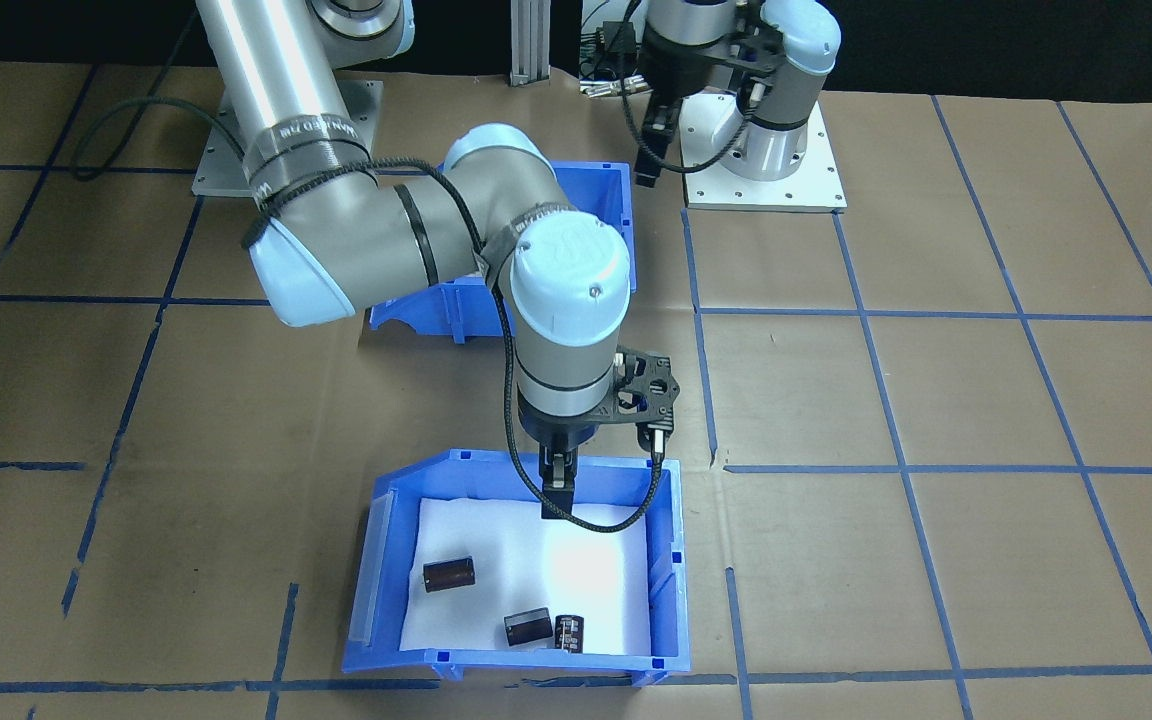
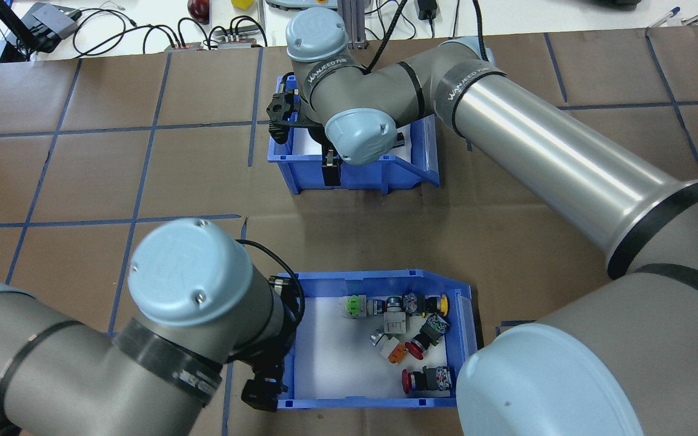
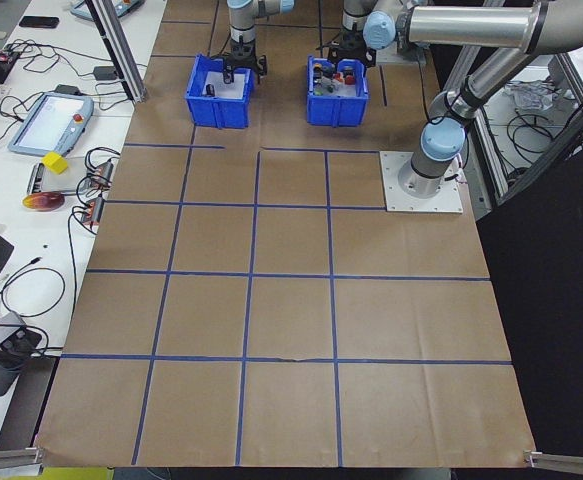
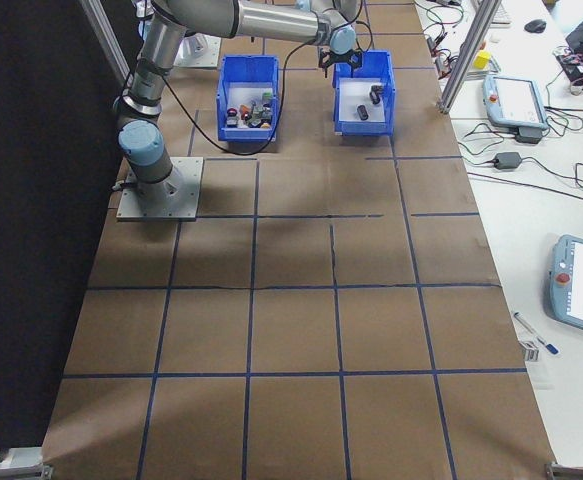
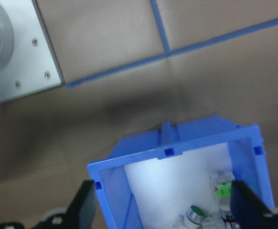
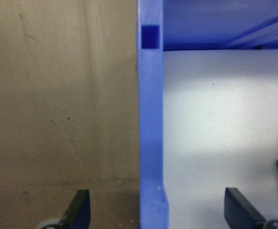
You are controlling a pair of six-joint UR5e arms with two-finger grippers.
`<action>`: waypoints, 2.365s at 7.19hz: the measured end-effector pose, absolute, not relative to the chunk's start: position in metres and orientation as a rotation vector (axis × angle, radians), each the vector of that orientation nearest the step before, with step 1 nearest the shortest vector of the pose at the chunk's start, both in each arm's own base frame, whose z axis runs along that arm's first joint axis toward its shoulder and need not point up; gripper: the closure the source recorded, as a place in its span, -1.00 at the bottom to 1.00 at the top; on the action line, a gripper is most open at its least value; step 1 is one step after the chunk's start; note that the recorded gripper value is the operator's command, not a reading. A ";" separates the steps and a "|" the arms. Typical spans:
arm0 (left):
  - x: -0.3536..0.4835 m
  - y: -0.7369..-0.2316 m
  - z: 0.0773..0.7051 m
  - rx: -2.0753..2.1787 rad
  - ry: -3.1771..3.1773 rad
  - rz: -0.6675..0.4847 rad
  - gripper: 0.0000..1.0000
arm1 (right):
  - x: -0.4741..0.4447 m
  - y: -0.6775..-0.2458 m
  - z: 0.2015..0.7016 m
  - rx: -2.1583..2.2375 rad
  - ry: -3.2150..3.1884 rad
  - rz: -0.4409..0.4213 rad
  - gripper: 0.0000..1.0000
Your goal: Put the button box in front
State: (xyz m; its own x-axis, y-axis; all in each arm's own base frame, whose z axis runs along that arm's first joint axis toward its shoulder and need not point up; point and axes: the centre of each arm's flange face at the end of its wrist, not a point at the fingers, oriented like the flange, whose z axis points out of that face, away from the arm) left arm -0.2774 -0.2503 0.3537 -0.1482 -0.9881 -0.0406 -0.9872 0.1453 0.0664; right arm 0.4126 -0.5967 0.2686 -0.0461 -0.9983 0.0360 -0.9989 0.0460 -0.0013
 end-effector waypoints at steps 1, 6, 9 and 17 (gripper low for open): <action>-0.292 -0.235 0.339 2.069 -2.321 -0.140 -0.98 | 0.412 -0.597 0.266 2.149 -2.253 0.033 0.43; -0.340 -0.198 0.292 2.151 -2.368 -0.180 -0.97 | 0.411 -0.595 0.289 2.136 -2.241 0.068 0.91; -0.351 -0.205 0.272 2.175 -2.371 -0.129 -0.82 | 0.391 -0.600 0.326 2.080 -2.219 0.120 0.91; -0.354 -0.209 0.257 2.179 -2.227 -0.076 1.00 | 0.072 -0.631 0.402 2.154 -2.046 0.079 0.91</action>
State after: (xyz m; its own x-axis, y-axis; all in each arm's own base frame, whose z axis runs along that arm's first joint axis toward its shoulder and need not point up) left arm -0.3543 -0.2088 0.2569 -0.0221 -0.9996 -0.0160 -0.9984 0.0212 0.0522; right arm 0.0716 -0.6313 0.4017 0.0576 -0.9863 0.1546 -0.9953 -0.0446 0.0865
